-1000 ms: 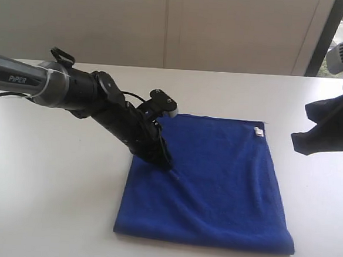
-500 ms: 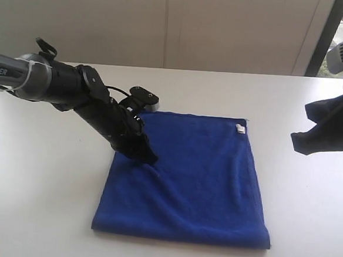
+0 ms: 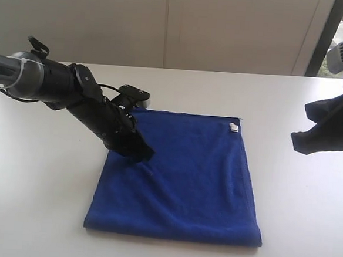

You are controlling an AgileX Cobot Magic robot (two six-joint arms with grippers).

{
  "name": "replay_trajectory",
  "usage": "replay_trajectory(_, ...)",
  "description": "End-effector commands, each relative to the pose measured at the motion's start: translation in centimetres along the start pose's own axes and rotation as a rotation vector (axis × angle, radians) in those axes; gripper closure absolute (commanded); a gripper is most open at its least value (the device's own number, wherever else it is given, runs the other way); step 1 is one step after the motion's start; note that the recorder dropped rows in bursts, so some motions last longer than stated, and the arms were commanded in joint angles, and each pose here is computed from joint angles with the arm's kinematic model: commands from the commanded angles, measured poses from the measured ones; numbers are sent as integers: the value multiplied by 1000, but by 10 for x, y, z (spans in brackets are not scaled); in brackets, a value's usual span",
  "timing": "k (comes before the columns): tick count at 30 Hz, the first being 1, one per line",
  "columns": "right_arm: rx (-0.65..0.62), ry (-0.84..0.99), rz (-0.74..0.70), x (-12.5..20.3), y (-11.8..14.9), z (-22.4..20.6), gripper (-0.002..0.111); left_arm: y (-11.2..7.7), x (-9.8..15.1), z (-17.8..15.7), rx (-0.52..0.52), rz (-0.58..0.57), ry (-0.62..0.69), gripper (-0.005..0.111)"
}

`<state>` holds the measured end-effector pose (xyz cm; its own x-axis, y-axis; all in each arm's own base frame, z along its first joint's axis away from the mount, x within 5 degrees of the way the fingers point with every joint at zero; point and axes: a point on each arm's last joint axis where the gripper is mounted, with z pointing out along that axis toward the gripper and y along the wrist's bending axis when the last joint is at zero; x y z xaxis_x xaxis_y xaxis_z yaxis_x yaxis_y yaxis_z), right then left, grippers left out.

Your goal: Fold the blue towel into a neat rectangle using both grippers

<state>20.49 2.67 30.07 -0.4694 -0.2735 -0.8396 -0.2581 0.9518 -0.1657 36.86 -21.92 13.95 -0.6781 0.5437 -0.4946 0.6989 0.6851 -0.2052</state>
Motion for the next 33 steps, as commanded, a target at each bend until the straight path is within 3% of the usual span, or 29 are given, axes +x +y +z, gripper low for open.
replay_trajectory(1, 7, -24, 8, -4, -1, -2, 108, 4, 16, 9, 14, -15, 89, 107)
replay_trajectory(5, 17, -53, 8, -6, -2, -3, 108, -2, 15, -1, 47, 64, 105, 107)
replay_trajectory(9, 40, -125, 6, -13, -4, -10, 108, -12, 1, -34, 47, 166, 43, 107)
replay_trajectory(14, 10, -64, 20, -7, -1, -15, 108, -20, -8, -64, 21, 305, 8, 106)
replay_trajectory(15, 0, -40, 7, -5, 0, -15, 108, -23, -9, -73, 21, 323, 8, 102)
replay_trajectory(18, -30, 41, -12, -1, 2, -11, 108, -35, -4, -105, 47, 410, 74, 74)
replay_trajectory(21, -100, 175, -61, -9, 3, -8, 108, -46, 5, -129, 97, 467, 161, 64)
replay_trajectory(28, -449, 578, -209, -16, 14, 27, 108, -66, 21, -168, 214, 503, 289, 84)
replay_trajectory(31, -521, 647, -284, -10, 14, 51, 108, -71, 27, -174, 263, 504, 344, 97)
replay_trajectory(32, -556, 666, -328, -5, 15, 58, 108, -72, 30, -175, 287, 502, 373, 106)
replay_trajectory(33, -590, 684, -365, -1, 16, 63, 108, -72, 32, -174, 292, 504, 378, 107)
